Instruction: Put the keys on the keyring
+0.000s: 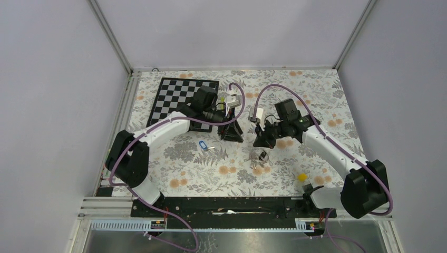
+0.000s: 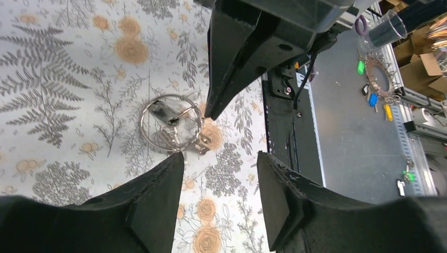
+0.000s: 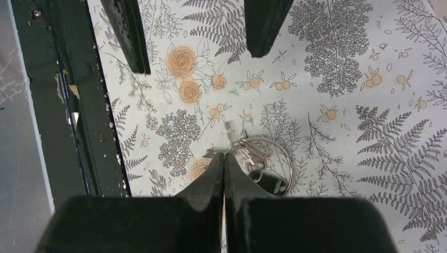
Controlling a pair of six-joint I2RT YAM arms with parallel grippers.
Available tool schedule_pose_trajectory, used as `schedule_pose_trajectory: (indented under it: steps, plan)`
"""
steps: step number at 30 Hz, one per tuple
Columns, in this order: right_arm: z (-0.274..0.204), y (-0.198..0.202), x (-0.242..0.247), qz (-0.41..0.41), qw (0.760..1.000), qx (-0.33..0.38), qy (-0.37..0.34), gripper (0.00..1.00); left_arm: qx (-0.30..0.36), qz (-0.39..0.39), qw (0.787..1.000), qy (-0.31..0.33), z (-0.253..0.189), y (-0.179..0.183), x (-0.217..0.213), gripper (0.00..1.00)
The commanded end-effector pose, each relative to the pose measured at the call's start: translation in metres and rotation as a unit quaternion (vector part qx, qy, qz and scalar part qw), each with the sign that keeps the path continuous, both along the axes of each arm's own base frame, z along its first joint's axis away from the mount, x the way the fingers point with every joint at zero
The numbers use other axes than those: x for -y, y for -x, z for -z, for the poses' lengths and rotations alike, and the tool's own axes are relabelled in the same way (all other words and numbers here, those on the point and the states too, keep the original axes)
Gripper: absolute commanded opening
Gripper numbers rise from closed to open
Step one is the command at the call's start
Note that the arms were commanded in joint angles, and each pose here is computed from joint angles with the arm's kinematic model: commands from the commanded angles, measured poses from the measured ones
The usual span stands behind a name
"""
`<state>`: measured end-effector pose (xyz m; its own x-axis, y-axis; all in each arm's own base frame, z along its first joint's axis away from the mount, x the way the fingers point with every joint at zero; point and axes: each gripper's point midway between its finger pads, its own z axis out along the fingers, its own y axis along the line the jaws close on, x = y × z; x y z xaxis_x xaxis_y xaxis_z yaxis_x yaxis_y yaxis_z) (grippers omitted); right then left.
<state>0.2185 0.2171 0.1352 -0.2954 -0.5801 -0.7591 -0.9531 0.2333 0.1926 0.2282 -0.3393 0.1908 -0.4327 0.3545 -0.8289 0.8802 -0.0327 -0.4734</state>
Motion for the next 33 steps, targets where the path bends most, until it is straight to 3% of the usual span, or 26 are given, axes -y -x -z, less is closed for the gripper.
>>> schedule_pose_trajectory:
  steps: [1, 8, 13, 18, 25, 33]
  plan:
    - [-0.021, -0.011, -0.007, 0.01, 0.999, 0.035, -0.02, 0.0, 0.059, 0.008, 0.997, 0.039, -0.011, -0.008, 0.013, 0.57]
    - [0.009, -0.016, 0.009, 0.046, 0.998, 0.029, 0.033, 0.01, 0.062, -0.01, 0.998, 0.011, 0.012, -0.013, 0.008, 0.57]
    - [0.035, -0.006, 0.015, 0.049, 0.997, -0.008, 0.057, 0.25, 0.07, -0.052, 0.996, -0.029, 0.03, -0.021, -0.014, 0.6]
    - [0.049, -0.013, 0.008, 0.047, 0.996, 0.001, 0.078, 0.36, 0.069, -0.129, 0.986, -0.074, 0.042, -0.046, -0.051, 0.64]
    - [0.074, -0.038, -0.014, 0.047, 0.992, -0.008, 0.117, 0.3, 0.058, -0.21, 0.97, -0.104, 0.043, -0.065, -0.103, 0.66]
    - [0.091, -0.046, -0.03, 0.032, 0.99, -0.011, 0.135, 0.33, 0.07, -0.241, 0.963, -0.102, 0.036, -0.062, -0.129, 0.69]
